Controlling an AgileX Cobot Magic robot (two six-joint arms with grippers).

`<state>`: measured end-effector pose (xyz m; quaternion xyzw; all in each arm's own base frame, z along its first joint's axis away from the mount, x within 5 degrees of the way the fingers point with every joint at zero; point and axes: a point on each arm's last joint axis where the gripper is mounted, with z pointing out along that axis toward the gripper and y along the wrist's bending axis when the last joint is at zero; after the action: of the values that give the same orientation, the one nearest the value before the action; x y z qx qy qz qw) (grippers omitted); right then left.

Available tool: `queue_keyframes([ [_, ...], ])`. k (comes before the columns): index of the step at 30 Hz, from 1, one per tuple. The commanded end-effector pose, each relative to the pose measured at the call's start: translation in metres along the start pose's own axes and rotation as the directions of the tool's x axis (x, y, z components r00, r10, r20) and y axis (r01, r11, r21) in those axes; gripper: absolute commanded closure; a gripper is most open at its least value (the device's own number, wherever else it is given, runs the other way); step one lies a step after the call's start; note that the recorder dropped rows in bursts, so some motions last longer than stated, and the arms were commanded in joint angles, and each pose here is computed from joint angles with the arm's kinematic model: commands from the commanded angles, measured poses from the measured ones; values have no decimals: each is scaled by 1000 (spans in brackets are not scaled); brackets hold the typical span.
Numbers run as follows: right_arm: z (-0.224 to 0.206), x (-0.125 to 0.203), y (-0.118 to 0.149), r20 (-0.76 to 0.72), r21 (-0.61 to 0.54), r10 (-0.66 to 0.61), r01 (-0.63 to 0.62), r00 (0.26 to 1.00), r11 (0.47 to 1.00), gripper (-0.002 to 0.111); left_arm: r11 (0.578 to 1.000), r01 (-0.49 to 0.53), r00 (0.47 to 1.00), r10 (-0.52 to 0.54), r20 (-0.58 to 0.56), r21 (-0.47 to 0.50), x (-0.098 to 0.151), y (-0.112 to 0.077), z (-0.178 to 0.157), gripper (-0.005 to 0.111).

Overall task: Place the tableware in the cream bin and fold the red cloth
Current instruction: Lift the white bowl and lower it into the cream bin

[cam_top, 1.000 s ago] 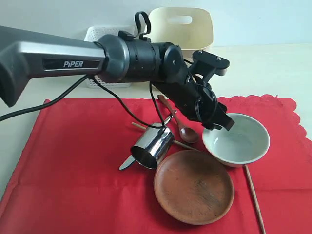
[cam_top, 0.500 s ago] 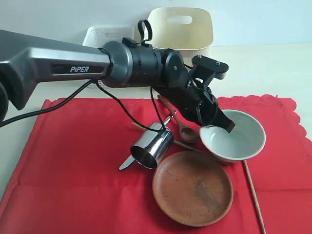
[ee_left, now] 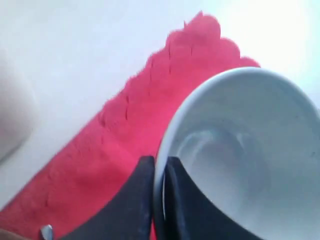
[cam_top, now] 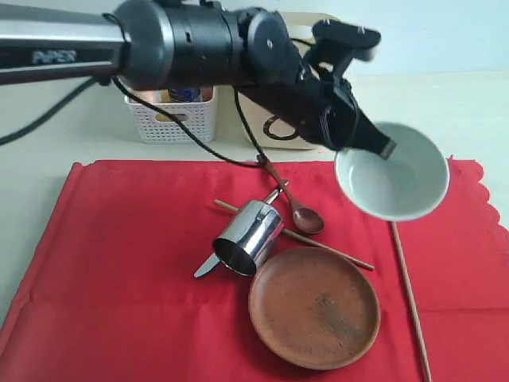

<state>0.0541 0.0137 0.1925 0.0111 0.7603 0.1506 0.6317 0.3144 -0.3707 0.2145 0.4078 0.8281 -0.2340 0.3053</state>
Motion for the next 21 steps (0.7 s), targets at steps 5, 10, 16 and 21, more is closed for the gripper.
queue_keyframes([
  [5,0,1,0,10,0,-9,9,1000,1000,108,985,64,943,-7,334,-160,-46,45,-60,107],
  [10,0,1,0,10,0,-9,9,1000,1000,108,958,135,896,-9,443,-253,-50,85,-69,107],
  [16,0,1,0,10,0,-9,9,1000,1000,108,921,197,844,15,536,-335,-44,116,-55,107],
  [21,0,1,0,10,0,-9,9,1000,1000,108,903,216,830,30,557,-370,-32,127,-30,107],
])
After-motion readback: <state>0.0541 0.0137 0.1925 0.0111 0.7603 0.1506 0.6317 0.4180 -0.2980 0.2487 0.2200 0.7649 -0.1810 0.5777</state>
